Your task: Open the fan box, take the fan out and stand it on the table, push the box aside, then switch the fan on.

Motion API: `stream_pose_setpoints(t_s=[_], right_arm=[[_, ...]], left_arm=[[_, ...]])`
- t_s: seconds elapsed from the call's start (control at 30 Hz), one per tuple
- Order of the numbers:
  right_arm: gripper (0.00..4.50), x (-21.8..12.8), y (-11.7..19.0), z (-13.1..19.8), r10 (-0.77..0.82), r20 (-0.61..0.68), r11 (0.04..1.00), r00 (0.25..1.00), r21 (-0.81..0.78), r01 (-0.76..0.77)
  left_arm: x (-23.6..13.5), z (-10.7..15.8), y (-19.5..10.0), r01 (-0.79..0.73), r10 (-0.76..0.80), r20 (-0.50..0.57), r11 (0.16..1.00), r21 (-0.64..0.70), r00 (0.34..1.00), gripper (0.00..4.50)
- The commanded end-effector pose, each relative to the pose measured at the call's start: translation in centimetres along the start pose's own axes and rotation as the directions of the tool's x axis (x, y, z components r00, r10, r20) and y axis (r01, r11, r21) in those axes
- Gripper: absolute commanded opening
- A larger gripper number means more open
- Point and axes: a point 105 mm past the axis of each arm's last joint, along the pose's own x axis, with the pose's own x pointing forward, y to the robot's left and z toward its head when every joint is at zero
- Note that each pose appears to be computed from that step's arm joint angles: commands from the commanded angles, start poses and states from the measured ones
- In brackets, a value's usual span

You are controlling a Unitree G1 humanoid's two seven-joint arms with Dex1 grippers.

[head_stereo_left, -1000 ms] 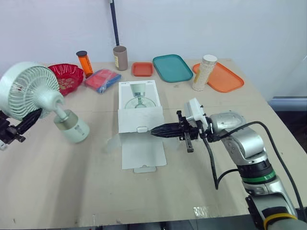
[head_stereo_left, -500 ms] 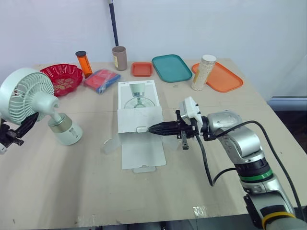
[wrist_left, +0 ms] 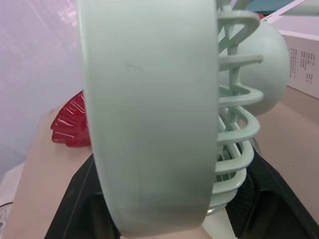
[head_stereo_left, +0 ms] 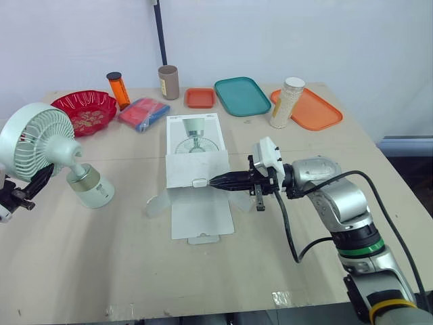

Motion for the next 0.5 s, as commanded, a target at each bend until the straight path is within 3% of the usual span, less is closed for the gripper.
stream_pose_setpoints(t_s=[0.03, 0.17, 0.33, 0.5], right_arm=[[0.0, 0.0, 0.0, 1.0, 0.006, 0.015, 0.999, 1.0, -0.049, -0.005], [0.0, 0.0, 0.0, 0.9, 0.006, 0.011, 0.999, 1.0, -0.049, -0.005], [0.0, 0.1, 0.1, 0.9, 0.013, 0.012, 0.999, 1.0, -0.051, -0.012], [0.0, 0.1, 0.1, 0.8, 0.017, 0.011, 0.999, 1.0, -0.052, -0.017]], left_arm=[[-0.6, 1.0, 0.7, -0.03, 0.028, 0.04, 0.998, 0.048, 0.999, 3.22], [-0.5, 0.9, 0.5, -0.021, 0.019, 0.039, 0.999, 0.043, 0.999, 4.46], [-0.7, 1.5, 1.0, -0.052, 0.049, 0.065, 0.997, 0.051, 0.997, 4.46], [-1.0, 4.0, 2.1, -0.106, 0.103, 0.163, 0.994, 0.009, 0.981, 4.46]])
